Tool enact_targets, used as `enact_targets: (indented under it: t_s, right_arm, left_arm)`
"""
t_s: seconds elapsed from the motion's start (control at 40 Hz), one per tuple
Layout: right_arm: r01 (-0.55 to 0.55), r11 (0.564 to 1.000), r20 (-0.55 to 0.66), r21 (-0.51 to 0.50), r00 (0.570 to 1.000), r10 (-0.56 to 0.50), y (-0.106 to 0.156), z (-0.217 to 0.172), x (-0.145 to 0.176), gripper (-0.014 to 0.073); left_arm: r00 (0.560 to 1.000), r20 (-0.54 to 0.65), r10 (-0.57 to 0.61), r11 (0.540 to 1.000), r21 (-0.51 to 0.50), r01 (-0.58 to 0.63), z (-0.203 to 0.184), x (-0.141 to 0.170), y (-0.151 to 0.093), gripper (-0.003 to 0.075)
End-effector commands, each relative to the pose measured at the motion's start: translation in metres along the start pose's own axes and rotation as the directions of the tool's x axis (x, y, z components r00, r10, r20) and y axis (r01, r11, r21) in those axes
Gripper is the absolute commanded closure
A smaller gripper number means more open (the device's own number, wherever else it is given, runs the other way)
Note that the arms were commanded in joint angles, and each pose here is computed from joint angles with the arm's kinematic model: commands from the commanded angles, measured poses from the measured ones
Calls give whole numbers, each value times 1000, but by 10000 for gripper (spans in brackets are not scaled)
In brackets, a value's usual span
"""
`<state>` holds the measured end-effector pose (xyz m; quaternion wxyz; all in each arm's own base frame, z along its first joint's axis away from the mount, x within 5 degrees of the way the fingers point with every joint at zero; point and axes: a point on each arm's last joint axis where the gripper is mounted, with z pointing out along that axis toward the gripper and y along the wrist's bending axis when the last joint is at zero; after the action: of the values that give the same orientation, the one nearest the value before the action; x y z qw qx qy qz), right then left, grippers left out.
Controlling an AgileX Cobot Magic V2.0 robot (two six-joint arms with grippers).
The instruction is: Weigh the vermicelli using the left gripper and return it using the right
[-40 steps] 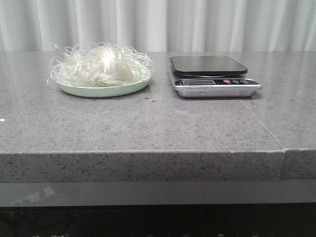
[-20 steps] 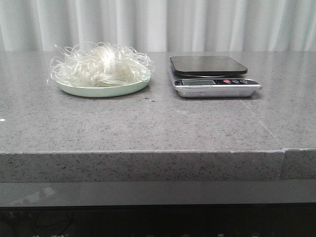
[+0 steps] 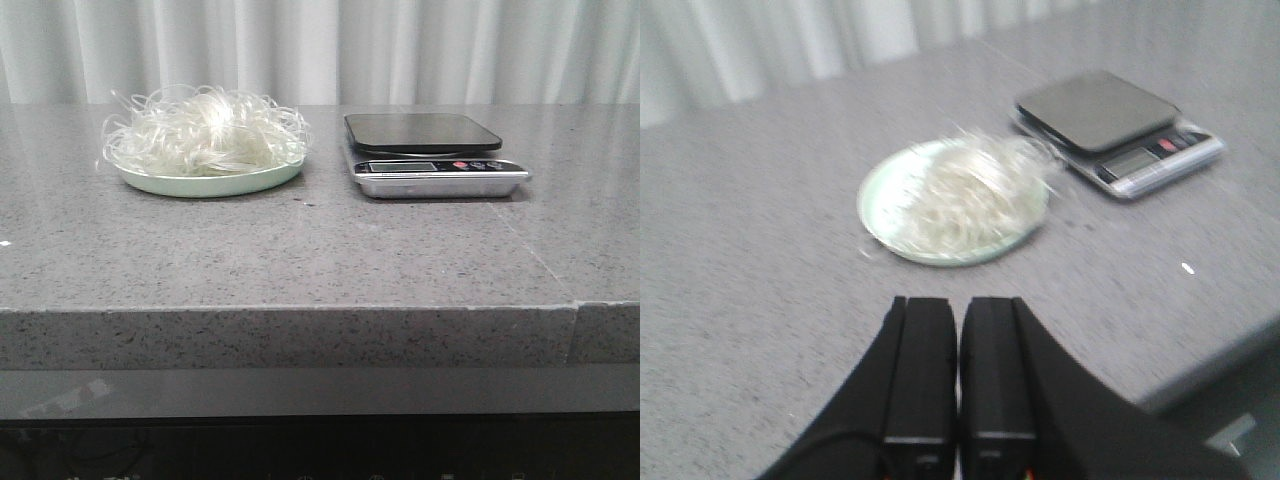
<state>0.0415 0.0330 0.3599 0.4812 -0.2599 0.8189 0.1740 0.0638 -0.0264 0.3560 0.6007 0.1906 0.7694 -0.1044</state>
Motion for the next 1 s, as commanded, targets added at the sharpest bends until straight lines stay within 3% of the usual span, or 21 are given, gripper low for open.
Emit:
enact_targets:
  t_s: [0.0, 0.23, 0.53, 0.78, 0.97]
  right_arm:
    - [2, 1000, 78, 11, 997, -3, -1, -3, -11, 429]
    - [2, 1000, 78, 11, 997, -3, -1, -3, -11, 429]
    - [2, 1000, 78, 11, 997, -3, -1, -3, -11, 429]
    - [2, 1000, 78, 11, 997, -3, -1, -3, -11, 429]
    - [2, 1000, 78, 11, 997, -3, -1, -3, -11, 429]
  left_arm:
    - [978, 210, -9, 998, -55, 21, -5, 0, 3, 565]
    - [957, 289, -23, 977, -196, 82, -1, 59, 6, 565]
    - [939, 336, -73, 947, -273, 171, 15, 126, 5, 565]
    - [918, 386, -88, 929, -300, 215, 23, 151, 6, 565]
    - [920, 382, -90, 930, -299, 215, 23, 151, 6, 565]
